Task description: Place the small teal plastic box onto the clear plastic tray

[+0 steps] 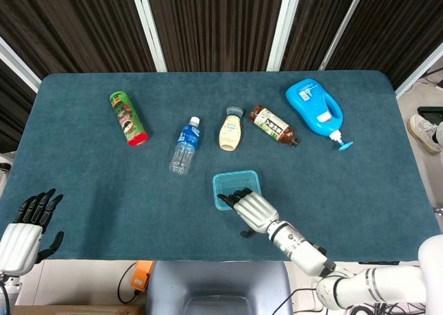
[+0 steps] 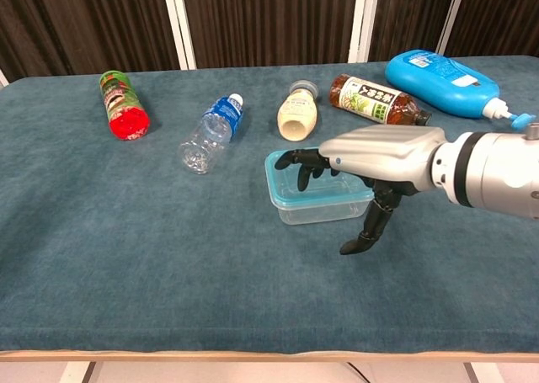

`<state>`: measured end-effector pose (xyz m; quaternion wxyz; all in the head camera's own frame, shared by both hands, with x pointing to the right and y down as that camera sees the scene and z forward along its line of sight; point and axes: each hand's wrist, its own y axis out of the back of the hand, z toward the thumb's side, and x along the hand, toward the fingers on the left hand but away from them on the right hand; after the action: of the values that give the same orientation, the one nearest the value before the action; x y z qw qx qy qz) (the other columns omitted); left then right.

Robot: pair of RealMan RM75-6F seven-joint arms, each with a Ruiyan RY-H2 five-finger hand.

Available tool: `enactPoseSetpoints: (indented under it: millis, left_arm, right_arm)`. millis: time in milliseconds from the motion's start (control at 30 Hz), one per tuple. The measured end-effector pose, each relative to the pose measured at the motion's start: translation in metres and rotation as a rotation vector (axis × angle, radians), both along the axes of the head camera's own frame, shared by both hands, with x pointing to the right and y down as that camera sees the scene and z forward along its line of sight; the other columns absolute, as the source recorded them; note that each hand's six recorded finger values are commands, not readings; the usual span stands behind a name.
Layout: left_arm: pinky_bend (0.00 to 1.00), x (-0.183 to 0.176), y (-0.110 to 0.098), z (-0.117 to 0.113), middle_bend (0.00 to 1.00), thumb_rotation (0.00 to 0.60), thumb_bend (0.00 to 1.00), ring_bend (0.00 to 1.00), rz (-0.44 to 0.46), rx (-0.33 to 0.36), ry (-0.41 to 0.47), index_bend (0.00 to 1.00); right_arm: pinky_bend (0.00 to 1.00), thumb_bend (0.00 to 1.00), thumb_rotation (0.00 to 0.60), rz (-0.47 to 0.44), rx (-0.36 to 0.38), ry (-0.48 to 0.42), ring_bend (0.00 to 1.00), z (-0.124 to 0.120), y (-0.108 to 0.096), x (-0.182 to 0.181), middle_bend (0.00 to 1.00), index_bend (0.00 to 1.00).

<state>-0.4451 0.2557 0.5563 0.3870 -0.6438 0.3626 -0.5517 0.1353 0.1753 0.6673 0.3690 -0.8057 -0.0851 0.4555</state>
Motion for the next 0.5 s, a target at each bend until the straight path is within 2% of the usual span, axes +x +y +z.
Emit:
enactPoseSetpoints:
  millis: [500]
  left_arm:
    - [0.12,0.0003,-0.0006,0.0008,0.0,0.6,0.4,0.0,0.0,-0.002,0.0,0.0]
  right_arm:
    - [0.34,0.33,0.6,-0.004,-0.006,0.019,0.24,0.0073,0.001,0.0018,0.34,0.17]
